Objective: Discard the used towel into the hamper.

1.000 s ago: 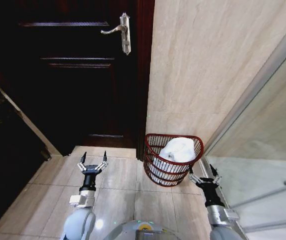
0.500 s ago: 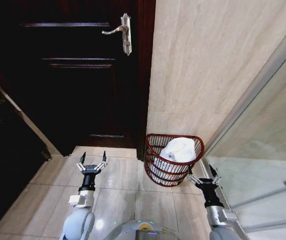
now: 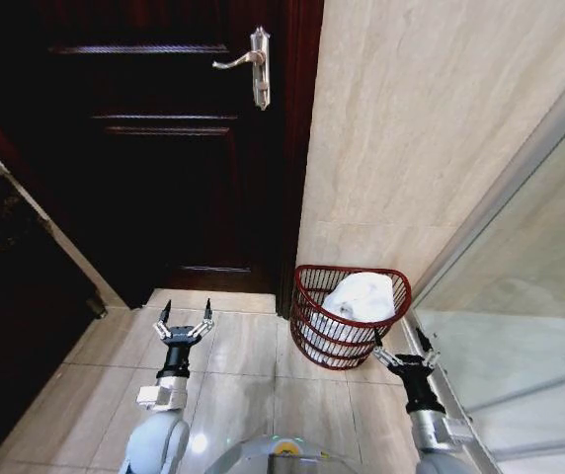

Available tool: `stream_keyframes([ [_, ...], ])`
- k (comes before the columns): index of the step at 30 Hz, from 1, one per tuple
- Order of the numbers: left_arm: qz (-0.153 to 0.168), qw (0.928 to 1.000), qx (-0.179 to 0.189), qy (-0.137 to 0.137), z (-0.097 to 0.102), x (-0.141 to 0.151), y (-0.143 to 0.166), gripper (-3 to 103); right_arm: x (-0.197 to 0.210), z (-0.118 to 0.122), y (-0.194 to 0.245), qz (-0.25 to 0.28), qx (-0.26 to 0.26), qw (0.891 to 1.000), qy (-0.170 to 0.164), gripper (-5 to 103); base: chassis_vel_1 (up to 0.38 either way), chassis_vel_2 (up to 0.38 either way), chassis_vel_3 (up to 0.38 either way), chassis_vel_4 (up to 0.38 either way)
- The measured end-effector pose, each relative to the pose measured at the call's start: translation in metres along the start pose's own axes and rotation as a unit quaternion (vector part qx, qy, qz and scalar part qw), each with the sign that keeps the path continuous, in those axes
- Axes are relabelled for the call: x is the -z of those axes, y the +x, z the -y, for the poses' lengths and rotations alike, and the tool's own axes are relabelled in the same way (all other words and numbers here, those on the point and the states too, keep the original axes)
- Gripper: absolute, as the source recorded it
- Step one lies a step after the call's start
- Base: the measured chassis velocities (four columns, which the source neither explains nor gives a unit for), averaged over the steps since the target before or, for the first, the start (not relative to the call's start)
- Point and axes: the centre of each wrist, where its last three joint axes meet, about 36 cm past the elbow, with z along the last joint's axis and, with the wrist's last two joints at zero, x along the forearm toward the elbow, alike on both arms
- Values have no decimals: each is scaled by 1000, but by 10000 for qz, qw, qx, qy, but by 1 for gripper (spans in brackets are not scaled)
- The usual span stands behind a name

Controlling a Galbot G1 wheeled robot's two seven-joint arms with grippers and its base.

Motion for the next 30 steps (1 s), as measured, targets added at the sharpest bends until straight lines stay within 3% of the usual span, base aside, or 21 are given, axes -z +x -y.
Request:
stream_keyframes([
  [30, -75, 10000, -1, -37, -1, 3, 0, 100, 2, -3, 0, 3, 33, 10000, -28, 100, 13, 12, -72, -72],
])
